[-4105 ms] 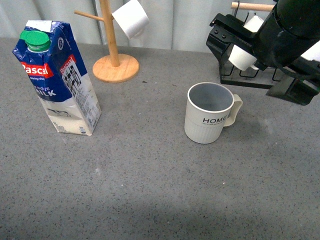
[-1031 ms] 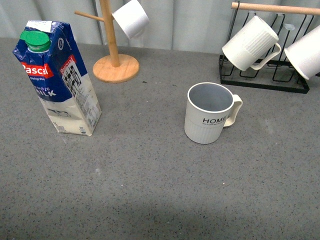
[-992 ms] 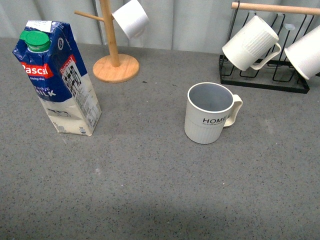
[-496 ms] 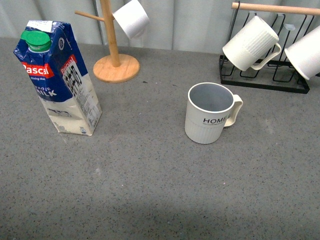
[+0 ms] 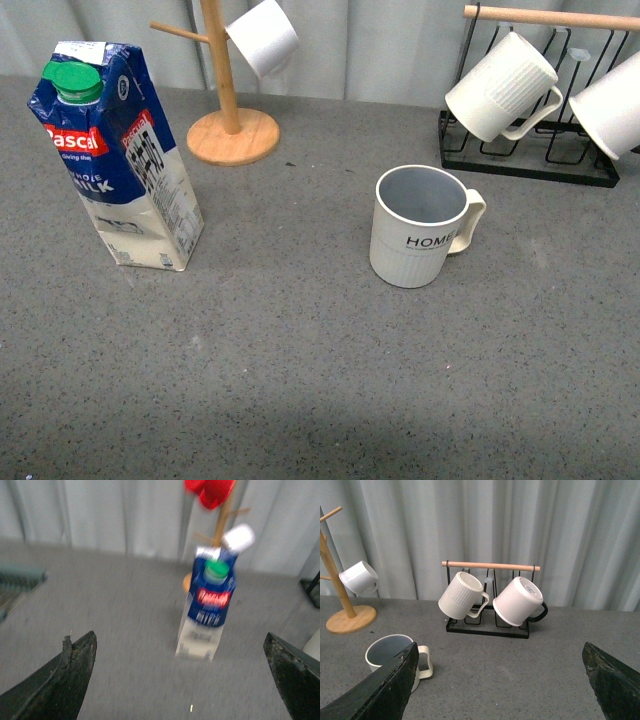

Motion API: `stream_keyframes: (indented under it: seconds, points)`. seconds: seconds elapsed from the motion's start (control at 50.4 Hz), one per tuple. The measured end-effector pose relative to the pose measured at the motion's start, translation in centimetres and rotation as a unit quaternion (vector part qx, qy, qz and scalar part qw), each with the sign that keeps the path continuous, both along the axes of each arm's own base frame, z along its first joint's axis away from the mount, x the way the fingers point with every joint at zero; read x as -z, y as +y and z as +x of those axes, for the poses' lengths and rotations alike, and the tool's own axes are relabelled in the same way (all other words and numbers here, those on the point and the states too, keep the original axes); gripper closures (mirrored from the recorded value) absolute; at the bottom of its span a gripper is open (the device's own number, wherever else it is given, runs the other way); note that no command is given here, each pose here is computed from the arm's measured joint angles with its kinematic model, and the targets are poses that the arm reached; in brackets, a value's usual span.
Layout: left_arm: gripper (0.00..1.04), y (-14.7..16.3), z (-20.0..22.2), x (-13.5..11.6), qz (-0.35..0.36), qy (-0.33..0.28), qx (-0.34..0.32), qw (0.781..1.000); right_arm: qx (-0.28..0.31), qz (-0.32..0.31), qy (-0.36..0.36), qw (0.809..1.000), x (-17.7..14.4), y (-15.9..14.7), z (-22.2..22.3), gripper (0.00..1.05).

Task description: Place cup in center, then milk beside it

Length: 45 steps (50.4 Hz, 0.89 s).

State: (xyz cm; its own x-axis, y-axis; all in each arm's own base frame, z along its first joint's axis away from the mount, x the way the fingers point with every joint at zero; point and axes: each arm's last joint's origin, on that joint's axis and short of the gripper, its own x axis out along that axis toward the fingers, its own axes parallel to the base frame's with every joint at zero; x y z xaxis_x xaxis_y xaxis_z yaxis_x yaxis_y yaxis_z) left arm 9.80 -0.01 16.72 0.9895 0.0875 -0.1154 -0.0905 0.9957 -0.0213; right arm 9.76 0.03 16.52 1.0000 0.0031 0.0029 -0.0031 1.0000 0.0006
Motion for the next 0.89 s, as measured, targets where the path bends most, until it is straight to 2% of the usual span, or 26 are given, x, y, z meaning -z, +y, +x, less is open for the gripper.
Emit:
stream_keyframes:
  seconds: [0.04,0.119,0.397,0.635,0.892]
  points:
    - [0.06,0.0,0.3,0.2,-0.009,0.044,-0.01,0.999,0.001,0.0,0.0,1.0,0.0,0.0,0.0,0.09]
    - [0.06,-0.1,1.1,0.4,-0.014,0.082,-0.002,0.997,0.0,0.0,0.0,1.0,0.0,0.0,0.0,0.09]
    - [0.06,-0.4,5.5,-0.8,-0.008,0.072,0.016,0.997,0.0,0.0,0.0,1.0,0.0,0.0,0.0,0.09]
    - [0.06,-0.7,9.9,1.9,-0.007,0.107,0.017,0.994,0.0,0.0,0.0,1.0,0.0,0.0,0.0,0.09]
    - [0.06,-1.7,12.6,4.1,0.0,0.143,0.027,0.989,0.0,0.0,0.0,1.0,0.0,0.0,0.0,0.09]
